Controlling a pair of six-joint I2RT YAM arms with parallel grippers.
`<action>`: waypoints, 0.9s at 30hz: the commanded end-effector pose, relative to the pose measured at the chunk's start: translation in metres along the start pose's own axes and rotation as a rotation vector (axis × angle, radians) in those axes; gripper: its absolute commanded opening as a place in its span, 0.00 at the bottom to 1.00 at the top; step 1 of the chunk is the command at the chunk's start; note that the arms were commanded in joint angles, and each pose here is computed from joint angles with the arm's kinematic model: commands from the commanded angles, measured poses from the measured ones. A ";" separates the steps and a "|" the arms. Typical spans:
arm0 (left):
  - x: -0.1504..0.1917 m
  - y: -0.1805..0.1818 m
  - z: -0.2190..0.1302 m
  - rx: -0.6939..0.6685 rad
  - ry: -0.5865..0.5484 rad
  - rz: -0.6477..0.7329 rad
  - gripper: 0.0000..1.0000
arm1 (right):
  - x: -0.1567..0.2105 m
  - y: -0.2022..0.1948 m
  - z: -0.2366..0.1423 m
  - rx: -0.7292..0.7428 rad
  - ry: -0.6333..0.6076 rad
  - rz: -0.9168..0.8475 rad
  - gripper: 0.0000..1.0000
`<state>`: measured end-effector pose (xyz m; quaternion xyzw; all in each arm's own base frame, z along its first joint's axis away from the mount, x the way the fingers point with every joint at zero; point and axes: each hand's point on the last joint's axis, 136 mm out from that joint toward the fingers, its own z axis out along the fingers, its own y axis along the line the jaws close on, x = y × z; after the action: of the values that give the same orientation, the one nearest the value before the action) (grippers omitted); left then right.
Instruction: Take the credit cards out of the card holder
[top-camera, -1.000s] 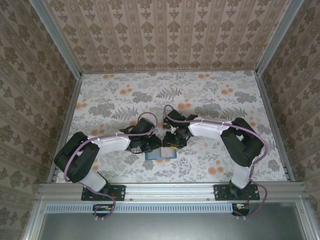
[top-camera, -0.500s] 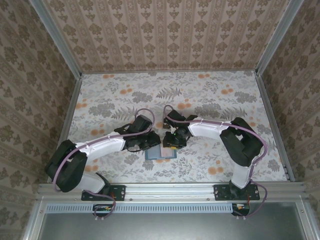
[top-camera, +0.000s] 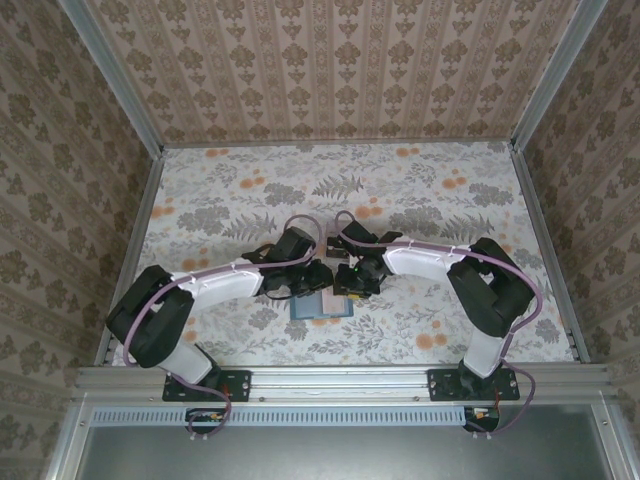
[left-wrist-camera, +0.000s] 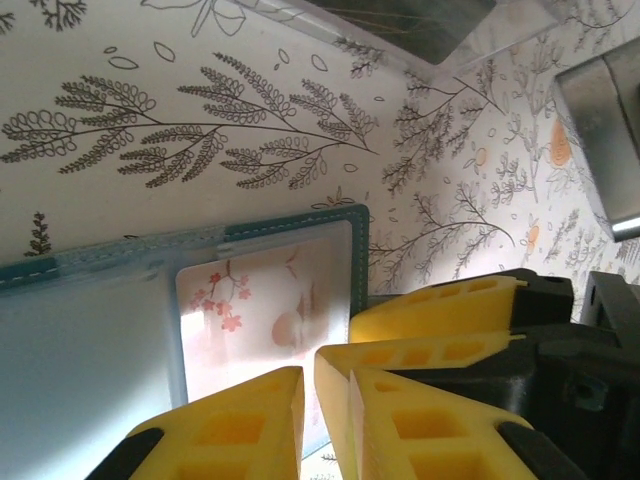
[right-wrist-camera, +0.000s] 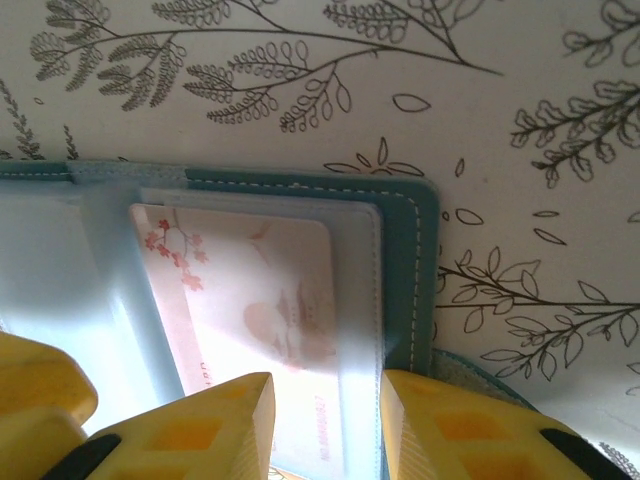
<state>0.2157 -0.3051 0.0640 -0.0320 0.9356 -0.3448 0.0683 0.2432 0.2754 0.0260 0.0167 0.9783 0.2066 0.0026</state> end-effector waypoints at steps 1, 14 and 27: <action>0.003 0.010 0.002 -0.043 0.009 -0.008 0.21 | 0.000 0.012 -0.003 -0.055 -0.004 -0.006 0.34; 0.011 0.042 0.008 -0.100 0.029 -0.049 0.16 | 0.000 0.009 -0.007 -0.036 -0.009 -0.001 0.30; 0.013 0.048 0.009 -0.115 0.031 -0.054 0.22 | 0.003 0.021 0.009 -0.115 0.035 0.012 0.30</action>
<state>0.2056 -0.2833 0.0329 -0.0504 0.9493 -0.3067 0.0471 0.2471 0.2936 0.0338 0.0156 0.9673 0.2532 0.0025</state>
